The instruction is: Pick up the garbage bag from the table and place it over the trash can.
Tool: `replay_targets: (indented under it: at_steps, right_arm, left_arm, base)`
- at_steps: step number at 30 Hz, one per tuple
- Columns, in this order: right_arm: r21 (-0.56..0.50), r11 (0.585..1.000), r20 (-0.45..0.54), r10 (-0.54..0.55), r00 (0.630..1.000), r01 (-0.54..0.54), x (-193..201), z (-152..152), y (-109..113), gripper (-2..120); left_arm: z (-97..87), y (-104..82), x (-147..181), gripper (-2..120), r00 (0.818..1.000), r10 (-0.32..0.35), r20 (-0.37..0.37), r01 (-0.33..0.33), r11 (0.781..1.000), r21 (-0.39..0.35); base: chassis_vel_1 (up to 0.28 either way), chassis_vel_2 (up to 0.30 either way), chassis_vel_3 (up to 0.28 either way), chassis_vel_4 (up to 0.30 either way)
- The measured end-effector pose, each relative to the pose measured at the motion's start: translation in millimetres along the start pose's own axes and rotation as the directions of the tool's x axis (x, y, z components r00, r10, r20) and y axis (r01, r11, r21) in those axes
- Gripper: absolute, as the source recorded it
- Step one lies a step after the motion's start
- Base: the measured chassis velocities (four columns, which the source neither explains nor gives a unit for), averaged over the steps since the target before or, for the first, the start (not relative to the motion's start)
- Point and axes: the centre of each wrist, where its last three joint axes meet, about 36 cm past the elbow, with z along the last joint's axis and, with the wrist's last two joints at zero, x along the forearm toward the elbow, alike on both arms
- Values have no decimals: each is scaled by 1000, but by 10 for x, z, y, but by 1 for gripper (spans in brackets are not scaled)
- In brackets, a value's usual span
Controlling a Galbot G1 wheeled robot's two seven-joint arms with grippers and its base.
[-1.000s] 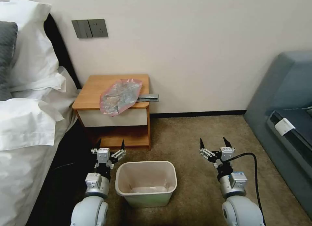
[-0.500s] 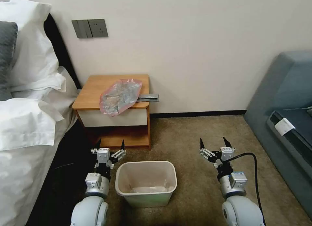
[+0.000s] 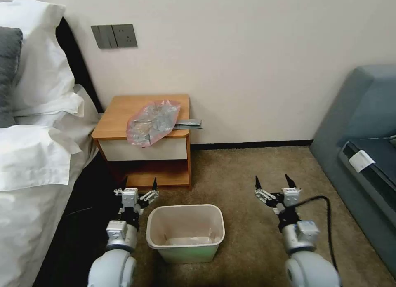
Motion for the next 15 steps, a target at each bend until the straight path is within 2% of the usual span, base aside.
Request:
replay_targets:
  at_steps: [1,3,7,10,12,15]
  right_arm:
    - [-4,1000,2,-3,1000,3,4,-11,6,100]
    - [-8,1000,3,-10,1000,11,8,-16,17,100]
    - [-16,999,8,-28,1000,28,14,-30,38,100]
    - [-26,999,31,-41,999,42,-17,-44,45,100]
    - [-31,998,51,-51,997,52,-43,-48,48,100]
    - [-8,993,133,-116,984,118,-210,-47,20,100]
  left_arm:
    - [-31,82,21,100,1000,-13,7,13,1000,4]
    - [-46,97,39,100,1000,-6,7,6,1000,19]
    - [-44,-51,101,100,997,81,-21,-78,991,108]
    - [-15,-126,116,100,992,118,-32,-113,985,131]
    - [8,-146,121,100,991,128,-38,-122,984,133]
    - [59,-175,127,100,990,139,-38,-134,985,111]
  base:
    - [0,0,0,0]
    - [0,0,0,0]
    - [0,0,0,0]
    - [0,0,0,0]
    - [0,0,0,0]
    - [0,0,0,0]
